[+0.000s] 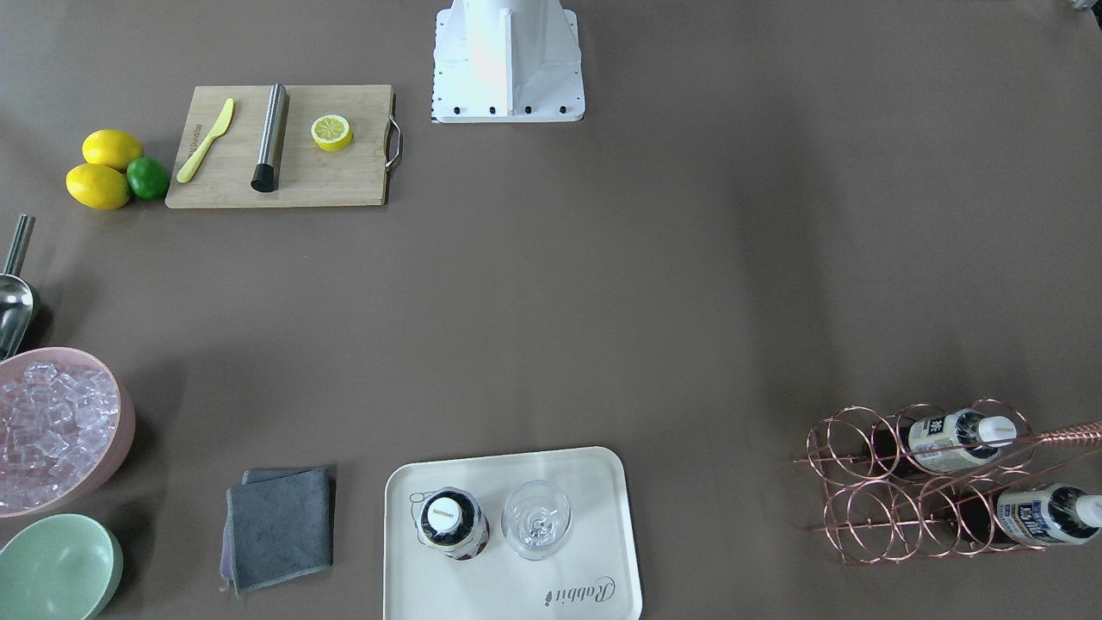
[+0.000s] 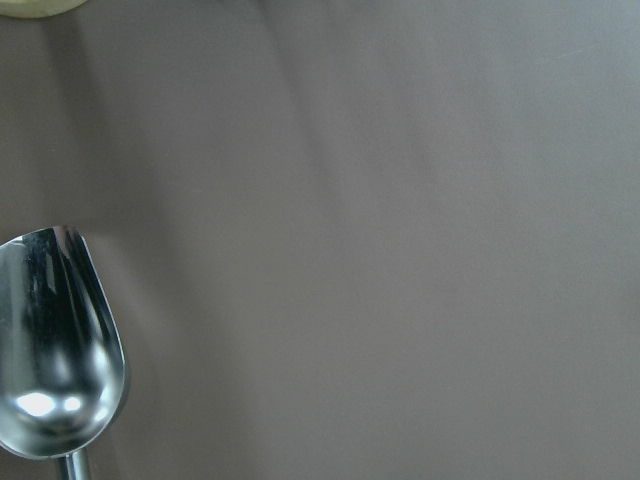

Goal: Take tea from basket to plate

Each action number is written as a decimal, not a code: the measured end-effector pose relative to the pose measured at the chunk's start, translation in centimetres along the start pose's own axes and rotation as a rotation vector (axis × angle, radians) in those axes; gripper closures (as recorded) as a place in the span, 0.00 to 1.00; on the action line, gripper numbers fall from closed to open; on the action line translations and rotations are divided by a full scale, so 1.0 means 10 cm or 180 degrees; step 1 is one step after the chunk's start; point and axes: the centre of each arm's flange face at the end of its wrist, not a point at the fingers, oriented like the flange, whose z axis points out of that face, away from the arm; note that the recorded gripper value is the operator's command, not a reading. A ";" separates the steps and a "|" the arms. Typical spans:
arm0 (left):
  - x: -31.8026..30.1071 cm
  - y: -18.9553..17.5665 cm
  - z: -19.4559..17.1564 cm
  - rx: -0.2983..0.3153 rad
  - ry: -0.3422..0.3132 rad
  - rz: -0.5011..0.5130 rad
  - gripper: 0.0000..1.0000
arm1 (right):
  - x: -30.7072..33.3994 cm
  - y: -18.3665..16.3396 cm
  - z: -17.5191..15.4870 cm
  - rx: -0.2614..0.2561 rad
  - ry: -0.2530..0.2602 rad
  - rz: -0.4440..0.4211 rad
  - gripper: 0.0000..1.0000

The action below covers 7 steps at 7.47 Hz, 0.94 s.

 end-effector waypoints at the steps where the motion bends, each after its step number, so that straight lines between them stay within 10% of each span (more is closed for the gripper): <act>1: 0.00 0.00 0.00 0.0004 0.0000 0.0004 0.02 | 0.00 0.00 0.00 0.0000 0.0000 -0.0001 0.00; 7: 0.00 -0.02 0.00 0.0008 -0.0004 0.0032 0.02 | 0.01 0.00 0.01 -0.0004 0.0004 0.0003 0.00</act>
